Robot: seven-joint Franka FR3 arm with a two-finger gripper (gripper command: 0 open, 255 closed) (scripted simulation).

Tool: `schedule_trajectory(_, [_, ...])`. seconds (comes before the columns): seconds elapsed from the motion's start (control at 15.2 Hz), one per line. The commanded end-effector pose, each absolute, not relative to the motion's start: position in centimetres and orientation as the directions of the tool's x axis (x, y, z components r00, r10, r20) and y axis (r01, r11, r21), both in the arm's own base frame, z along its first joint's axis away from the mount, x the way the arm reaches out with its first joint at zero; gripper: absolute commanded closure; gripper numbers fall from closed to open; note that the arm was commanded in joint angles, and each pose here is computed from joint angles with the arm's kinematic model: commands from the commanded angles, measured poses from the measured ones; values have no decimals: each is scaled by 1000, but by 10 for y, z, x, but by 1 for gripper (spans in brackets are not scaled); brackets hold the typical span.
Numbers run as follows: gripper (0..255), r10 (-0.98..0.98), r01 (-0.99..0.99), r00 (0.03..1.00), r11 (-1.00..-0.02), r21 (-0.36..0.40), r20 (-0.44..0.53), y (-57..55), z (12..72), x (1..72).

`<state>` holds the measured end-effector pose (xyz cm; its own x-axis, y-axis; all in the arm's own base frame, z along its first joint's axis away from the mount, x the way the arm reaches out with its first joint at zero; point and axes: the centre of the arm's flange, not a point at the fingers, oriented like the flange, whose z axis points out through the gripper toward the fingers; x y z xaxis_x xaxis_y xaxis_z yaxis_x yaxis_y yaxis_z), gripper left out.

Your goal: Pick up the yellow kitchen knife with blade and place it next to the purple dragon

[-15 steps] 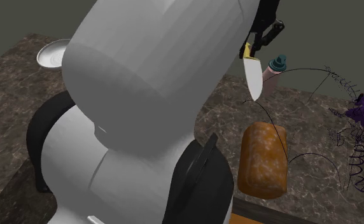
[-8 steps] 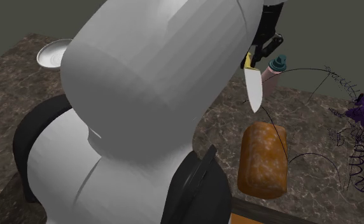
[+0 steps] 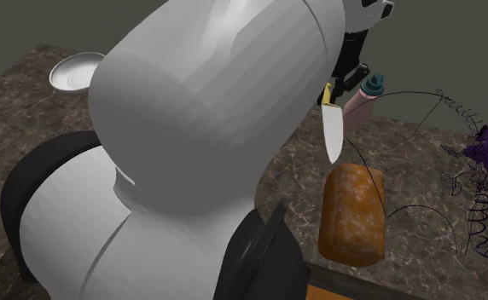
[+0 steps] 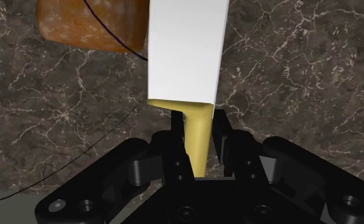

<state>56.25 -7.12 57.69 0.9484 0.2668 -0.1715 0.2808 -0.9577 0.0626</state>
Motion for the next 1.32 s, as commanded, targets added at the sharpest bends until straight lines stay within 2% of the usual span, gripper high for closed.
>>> schedule_trajectory(0.0, [255,267,281,948,-958,63,-171,-71,565,563])
schedule_trajectory(1.25, [255,267,281,948,-958,63,-171,-71,465,563])
